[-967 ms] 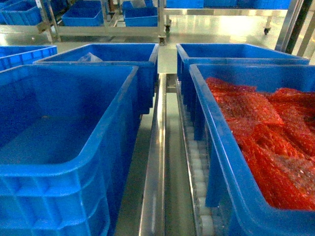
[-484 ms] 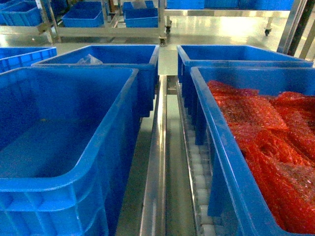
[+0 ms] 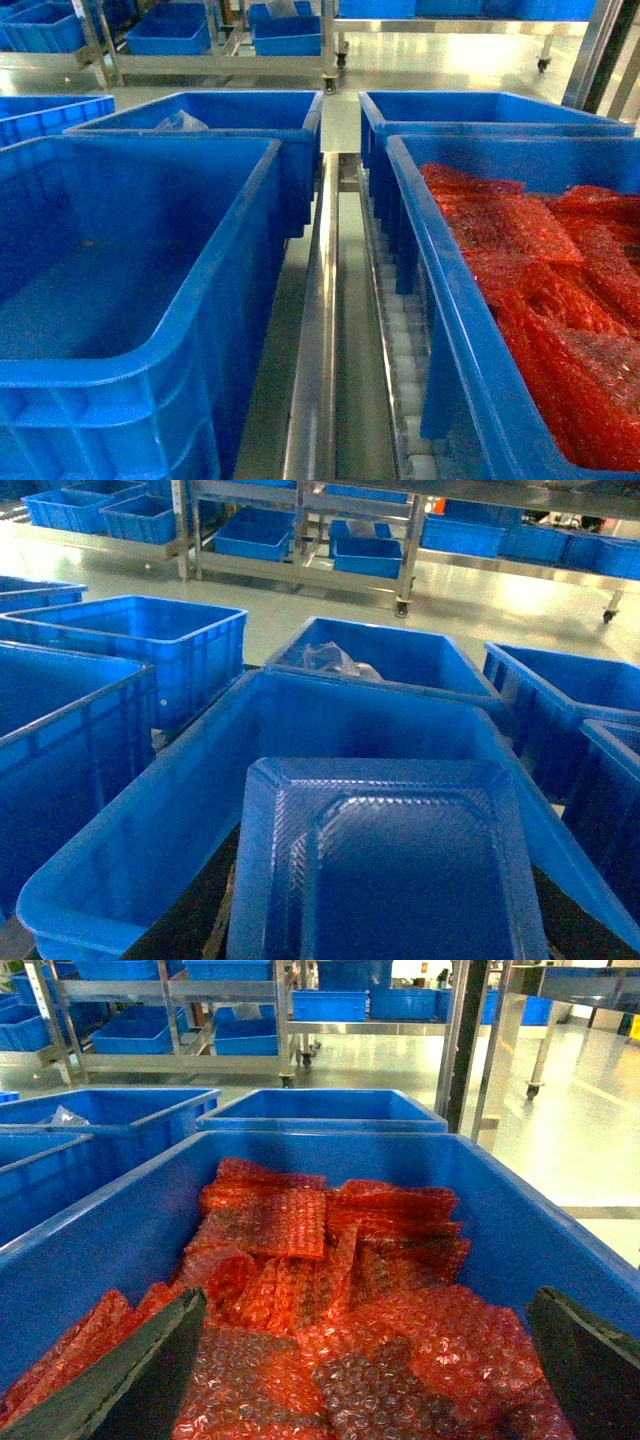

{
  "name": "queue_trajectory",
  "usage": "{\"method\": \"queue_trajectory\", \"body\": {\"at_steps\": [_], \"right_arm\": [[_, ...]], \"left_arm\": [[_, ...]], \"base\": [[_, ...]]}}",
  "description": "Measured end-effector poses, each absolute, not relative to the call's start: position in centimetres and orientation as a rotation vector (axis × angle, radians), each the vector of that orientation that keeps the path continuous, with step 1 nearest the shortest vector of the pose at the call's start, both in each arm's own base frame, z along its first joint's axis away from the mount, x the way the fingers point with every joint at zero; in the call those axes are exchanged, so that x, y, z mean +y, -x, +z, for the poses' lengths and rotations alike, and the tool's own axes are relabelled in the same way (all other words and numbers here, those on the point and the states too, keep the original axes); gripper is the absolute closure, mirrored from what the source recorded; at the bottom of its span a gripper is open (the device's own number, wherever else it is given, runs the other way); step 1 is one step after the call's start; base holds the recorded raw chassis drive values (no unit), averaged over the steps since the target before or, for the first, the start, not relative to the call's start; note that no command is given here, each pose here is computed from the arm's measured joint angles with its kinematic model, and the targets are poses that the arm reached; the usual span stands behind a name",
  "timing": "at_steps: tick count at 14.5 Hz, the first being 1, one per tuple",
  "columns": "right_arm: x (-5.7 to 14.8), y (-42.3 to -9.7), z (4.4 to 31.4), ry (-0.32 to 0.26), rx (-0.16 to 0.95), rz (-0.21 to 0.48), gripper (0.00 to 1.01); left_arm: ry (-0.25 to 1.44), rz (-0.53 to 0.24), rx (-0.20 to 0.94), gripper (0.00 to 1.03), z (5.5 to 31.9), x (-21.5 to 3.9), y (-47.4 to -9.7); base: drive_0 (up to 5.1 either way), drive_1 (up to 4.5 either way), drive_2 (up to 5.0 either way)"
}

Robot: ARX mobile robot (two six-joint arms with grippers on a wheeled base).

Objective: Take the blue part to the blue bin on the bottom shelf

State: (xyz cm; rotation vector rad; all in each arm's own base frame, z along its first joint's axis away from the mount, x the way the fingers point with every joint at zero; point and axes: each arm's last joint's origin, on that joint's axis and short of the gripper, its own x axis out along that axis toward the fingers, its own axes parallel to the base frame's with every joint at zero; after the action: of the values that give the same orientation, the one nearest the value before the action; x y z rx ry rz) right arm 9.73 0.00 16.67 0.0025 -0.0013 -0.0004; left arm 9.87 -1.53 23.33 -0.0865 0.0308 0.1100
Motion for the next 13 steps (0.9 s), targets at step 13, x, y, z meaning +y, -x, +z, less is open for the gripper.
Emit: {"method": "queue_trajectory", "body": {"at_steps": [13], "right_arm": [[0.00,-9.73,16.66,-0.002,-0.001,0.000,0.03]], "left_arm": [[0.086,0.110,0.031,0.60,23.33,-1.53,-9.87]], "base": [[0.0,3.09,-3.1]]}}
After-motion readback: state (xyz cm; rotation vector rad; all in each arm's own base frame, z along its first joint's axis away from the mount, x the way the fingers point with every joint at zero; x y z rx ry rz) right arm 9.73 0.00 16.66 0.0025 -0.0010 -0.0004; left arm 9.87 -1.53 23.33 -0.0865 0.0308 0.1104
